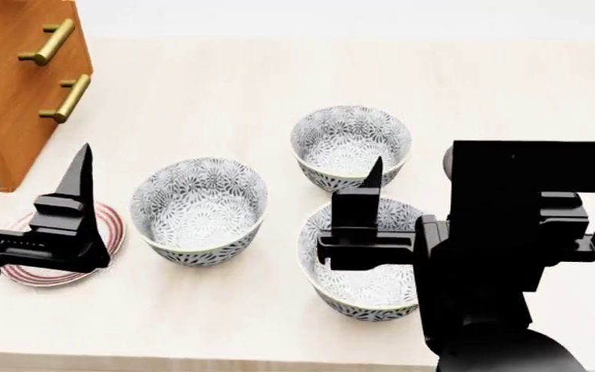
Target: Stack the bowl at the front on the bowl in the middle.
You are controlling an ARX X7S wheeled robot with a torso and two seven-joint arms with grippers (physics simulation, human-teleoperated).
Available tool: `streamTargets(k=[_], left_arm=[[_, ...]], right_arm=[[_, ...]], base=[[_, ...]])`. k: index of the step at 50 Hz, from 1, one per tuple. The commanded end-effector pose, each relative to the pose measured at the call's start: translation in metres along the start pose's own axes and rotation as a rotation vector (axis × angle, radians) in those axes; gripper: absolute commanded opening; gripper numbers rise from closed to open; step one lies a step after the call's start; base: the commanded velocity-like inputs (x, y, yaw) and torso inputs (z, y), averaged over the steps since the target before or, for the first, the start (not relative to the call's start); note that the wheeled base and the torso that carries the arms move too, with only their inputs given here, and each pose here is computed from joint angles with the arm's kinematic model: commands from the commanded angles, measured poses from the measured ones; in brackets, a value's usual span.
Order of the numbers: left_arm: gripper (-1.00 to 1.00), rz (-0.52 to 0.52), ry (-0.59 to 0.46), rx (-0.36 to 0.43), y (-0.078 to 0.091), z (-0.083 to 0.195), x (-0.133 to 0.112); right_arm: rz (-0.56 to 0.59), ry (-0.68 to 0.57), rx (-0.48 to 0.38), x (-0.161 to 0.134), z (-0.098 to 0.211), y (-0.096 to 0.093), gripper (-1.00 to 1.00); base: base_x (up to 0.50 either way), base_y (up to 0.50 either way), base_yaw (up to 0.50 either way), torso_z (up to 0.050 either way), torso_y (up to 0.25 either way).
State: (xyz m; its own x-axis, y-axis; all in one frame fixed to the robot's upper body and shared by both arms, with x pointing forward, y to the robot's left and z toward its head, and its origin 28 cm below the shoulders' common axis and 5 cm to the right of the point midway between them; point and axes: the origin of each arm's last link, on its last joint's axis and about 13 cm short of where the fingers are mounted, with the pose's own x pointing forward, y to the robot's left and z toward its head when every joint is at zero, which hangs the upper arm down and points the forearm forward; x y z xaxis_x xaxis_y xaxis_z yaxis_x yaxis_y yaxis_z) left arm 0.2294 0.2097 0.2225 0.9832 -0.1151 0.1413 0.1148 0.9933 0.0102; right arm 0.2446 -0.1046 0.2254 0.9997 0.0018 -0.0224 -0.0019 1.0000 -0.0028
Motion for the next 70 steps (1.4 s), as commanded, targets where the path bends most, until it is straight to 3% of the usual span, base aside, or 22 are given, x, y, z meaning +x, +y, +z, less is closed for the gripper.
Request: streamTargets(k=[1,9,20,59,70], left_arm=[[1.0,-0.012,-0.009,-0.02,0.0019,0.0024,-0.0015],[1.0,-0.011,-0.004,-0.027,0.0024,-0.0005,-0.0015],[1.0,-0.009,-0.002,-0.026,0.0033,-0.0027,-0.0013],[1.0,-0.013,0.002,-0.019,0.0021,-0.0071,-0.0003],[1.0,-0.013,-0.001,-0.019,0.0014,-0.0055,-0.0007]], right_arm=[[0.0,-0.022,0.0,-0.0007,0.0045,0.0025,1.0],[0.025,-0.007,0.018,0.001,0.0011,0.0037,1.0],[0.019,-0.012,-0.023,0.004,-0.0036,0.005,1.0],[-0.001,0.017,-0.034,0.0075,-0.0052,0.0067,1.0],[-0.025,0.031,-0.031,0.0085,0.0016,0.0054,1.0]], base=[[0.0,0.5,0.0,0.0,0.0],[0.0,0.49,0.0,0.0,0.0],[0.02,0.0,0.0,0.0,0.0],[0.5,-0.02,0.0,0.0,0.0],[0.0,0.0,0.0,0.0,0.0]])
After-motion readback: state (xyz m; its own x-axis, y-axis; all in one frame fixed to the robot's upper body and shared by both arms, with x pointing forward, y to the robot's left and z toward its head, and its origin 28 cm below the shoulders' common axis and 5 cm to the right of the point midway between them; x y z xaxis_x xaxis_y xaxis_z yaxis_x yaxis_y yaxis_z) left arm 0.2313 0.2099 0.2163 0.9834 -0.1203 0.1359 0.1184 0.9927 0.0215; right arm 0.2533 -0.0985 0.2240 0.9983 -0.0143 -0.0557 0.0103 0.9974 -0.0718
